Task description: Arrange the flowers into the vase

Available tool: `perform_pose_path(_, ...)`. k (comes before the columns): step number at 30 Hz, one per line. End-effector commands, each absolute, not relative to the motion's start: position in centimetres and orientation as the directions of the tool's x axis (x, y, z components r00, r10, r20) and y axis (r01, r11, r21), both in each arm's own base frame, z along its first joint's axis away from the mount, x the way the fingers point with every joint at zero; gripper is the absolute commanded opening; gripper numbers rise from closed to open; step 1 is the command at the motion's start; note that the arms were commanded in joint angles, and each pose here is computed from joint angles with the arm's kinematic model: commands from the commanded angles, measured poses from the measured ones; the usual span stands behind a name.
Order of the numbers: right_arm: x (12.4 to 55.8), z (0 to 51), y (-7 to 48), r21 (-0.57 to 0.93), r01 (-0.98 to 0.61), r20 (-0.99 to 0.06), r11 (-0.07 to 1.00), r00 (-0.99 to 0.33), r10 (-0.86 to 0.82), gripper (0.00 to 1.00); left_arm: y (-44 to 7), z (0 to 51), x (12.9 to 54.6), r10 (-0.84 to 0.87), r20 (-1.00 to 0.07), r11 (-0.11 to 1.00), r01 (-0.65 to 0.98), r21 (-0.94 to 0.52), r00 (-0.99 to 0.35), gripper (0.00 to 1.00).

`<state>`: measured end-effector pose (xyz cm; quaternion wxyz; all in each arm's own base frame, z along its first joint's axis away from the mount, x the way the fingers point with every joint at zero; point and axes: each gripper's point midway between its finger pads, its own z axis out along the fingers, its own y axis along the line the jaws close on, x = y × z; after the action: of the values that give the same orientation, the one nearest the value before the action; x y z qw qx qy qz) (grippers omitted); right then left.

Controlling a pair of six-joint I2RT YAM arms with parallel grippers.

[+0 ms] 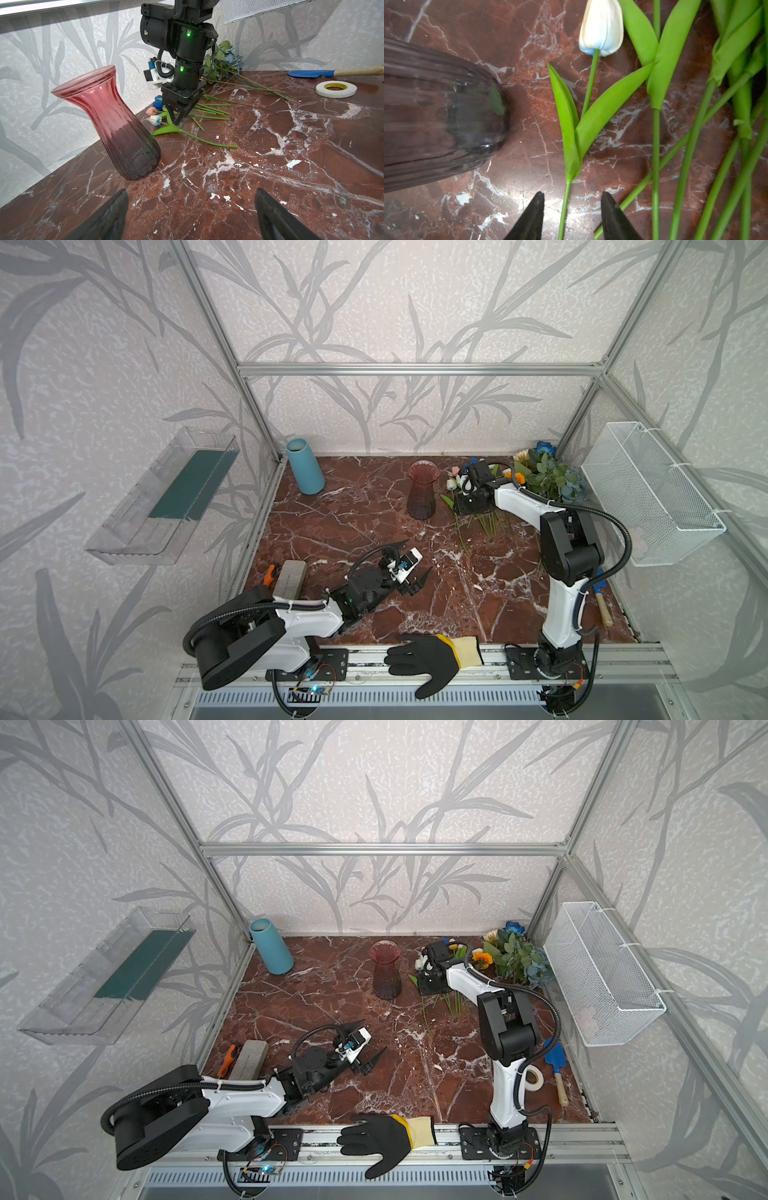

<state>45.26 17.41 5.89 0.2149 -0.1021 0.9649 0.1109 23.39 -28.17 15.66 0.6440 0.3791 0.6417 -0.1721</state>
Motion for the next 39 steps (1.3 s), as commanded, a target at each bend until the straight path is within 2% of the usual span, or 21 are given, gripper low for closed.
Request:
perform_pose_path(1, 44.5, 4.7, 16.8, 0.122, -0.241, -0.373, 0.963, -0.91, -0.181, 0.46, -28.6, 16.3, 23.3, 0.258, -0.955, 0.648, 0.708, 0.283, 0.145, 0.94)
perform_pose_path(16, 45.6, 1.4, 17.5, 0.103, -0.189, -0.298, 0.977, -0.943, -0.151, 0.43, -28.7, 16.4, 23.2, 0.256, -0.957, 0.642, 0.716, 0.276, 0.139, 0.94)
perform_pose_path(23, 45.9, 0.9, 16.8, 0.072, -0.153, -0.296, 0.986, -0.947, -0.126, 0.21, -28.6, 16.3, 23.1, 0.261, -0.955, 0.642, 0.715, 0.279, 0.138, 0.94)
perform_pose_path(31, 46.6, 2.9, 17.3, 0.114, -0.138, -0.371, 0.984, -0.924, -0.087, 0.09, -28.8, 16.3, 23.1, 0.268, -0.953, 0.637, 0.716, 0.286, 0.143, 0.94)
perform_pose_path(37, 47.4, 6.9, 17.2, 0.135, -0.136, -0.508, 0.981, -0.86, -0.05, 0.0, -28.6, 16.6, 22.8, 0.264, -0.953, 0.641, 0.711, 0.289, 0.149, 0.94)
perform_pose_path(39, 47.7, 9.0, 17.3, 0.154, -0.142, -0.58, 0.978, -0.814, -0.027, 0.0, -28.7, 16.5, 22.9, 0.272, -0.95, 0.641, 0.708, 0.298, 0.154, 0.94)
